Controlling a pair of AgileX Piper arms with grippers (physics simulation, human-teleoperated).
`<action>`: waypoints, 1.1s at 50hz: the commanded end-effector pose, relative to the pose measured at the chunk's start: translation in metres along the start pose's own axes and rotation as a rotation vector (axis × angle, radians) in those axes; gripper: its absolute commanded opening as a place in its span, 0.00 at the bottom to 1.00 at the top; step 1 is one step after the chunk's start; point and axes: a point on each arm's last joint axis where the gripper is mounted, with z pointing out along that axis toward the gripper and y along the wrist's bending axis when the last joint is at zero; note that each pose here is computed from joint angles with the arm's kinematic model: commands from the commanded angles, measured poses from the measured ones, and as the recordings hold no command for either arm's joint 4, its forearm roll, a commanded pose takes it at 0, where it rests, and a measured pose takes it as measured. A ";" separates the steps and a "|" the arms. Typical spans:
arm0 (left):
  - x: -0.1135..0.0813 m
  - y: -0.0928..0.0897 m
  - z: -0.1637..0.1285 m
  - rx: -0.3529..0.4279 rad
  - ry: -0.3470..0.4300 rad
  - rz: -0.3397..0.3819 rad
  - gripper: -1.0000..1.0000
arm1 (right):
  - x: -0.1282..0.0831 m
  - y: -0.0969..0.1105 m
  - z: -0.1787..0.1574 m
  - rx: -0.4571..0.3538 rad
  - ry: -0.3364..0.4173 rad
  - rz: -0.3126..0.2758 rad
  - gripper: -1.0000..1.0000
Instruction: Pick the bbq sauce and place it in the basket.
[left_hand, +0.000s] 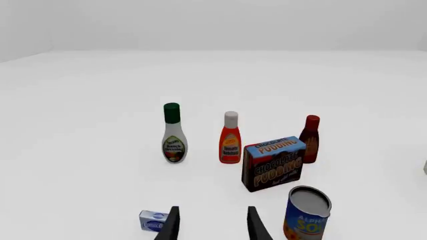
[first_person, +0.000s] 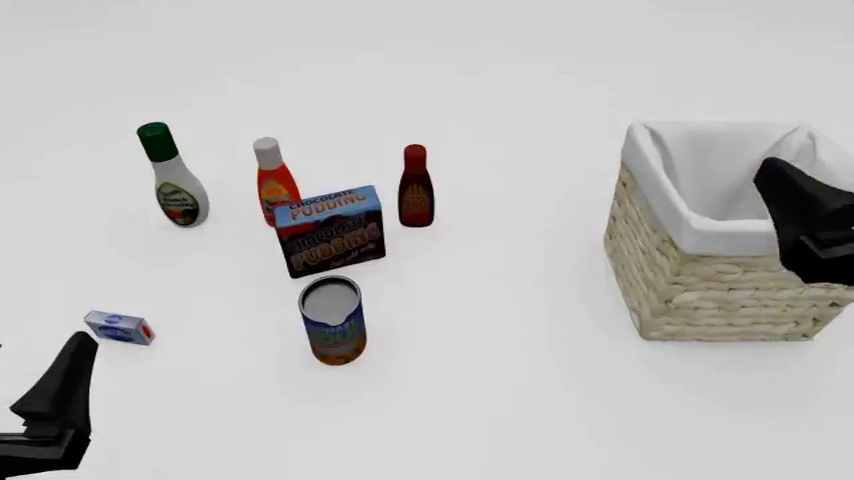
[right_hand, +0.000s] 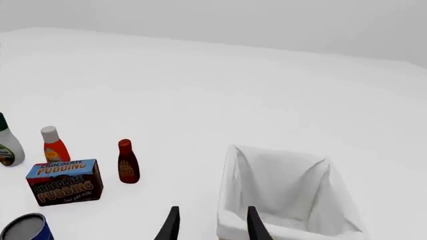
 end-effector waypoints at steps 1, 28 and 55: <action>0.000 0.000 0.000 0.000 0.000 0.000 1.00 | -0.021 0.003 0.041 -0.030 0.049 -0.026 1.00; 0.000 0.000 0.000 0.000 0.000 0.000 1.00 | -0.056 0.032 0.123 -0.163 0.141 -0.075 1.00; 0.000 0.000 0.000 0.000 0.000 0.000 1.00 | -0.067 0.078 0.194 -0.279 0.222 -0.071 1.00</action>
